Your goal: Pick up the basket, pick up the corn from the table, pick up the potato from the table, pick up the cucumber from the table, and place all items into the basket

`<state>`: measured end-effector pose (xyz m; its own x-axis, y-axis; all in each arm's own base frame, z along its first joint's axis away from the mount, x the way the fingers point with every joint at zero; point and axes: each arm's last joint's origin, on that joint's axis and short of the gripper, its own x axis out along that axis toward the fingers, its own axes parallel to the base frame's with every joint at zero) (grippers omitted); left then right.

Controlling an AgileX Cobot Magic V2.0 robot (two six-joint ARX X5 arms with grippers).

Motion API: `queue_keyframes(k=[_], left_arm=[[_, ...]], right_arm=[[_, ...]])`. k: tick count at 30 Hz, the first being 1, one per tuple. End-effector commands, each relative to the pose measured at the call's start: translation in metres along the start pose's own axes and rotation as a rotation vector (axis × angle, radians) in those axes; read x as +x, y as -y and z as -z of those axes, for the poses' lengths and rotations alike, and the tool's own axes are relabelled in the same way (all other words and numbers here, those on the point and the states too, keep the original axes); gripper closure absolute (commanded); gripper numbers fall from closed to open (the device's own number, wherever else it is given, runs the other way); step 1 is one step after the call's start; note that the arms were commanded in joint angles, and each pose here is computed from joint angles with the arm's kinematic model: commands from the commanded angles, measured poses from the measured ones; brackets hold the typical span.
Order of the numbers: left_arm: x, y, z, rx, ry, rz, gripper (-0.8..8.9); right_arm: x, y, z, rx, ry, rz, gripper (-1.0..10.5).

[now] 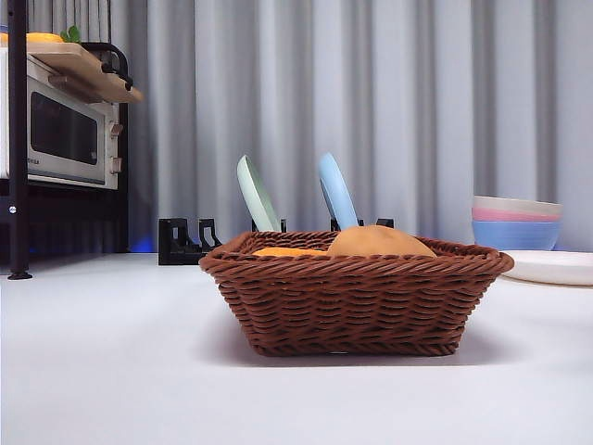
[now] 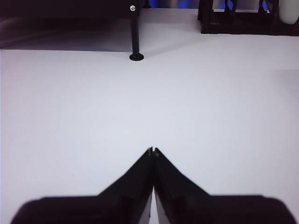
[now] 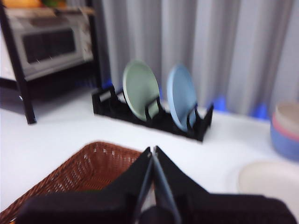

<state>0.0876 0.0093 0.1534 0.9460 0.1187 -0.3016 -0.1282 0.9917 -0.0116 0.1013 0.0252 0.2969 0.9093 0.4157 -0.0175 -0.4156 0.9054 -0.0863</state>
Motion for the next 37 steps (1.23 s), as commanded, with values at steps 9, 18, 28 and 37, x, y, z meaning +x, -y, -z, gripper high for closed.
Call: queue_keyframes(k=[9, 18, 28, 37], left_arm=[[0.002, 0.000, 0.004, -0.010, -0.014, -0.001, 8.17], [0.002, 0.000, 0.004, -0.010, -0.014, -0.001, 8.17], [0.002, 0.000, 0.004, -0.010, -0.014, -0.001, 8.17], [0.002, 0.000, 0.004, -0.010, -0.015, 0.000, 8.17]], right_arm=[[-0.010, 0.001, 0.092, 0.080, -0.049, 0.165, 9.5], [-0.008, -0.002, 0.143, 0.197, -0.094, 0.186, 9.5], [-0.009, -0.001, 0.149, 0.233, -0.146, 0.259, 9.5], [-0.009, -0.001, 0.149, 0.233, -0.147, 0.259, 9.5]])
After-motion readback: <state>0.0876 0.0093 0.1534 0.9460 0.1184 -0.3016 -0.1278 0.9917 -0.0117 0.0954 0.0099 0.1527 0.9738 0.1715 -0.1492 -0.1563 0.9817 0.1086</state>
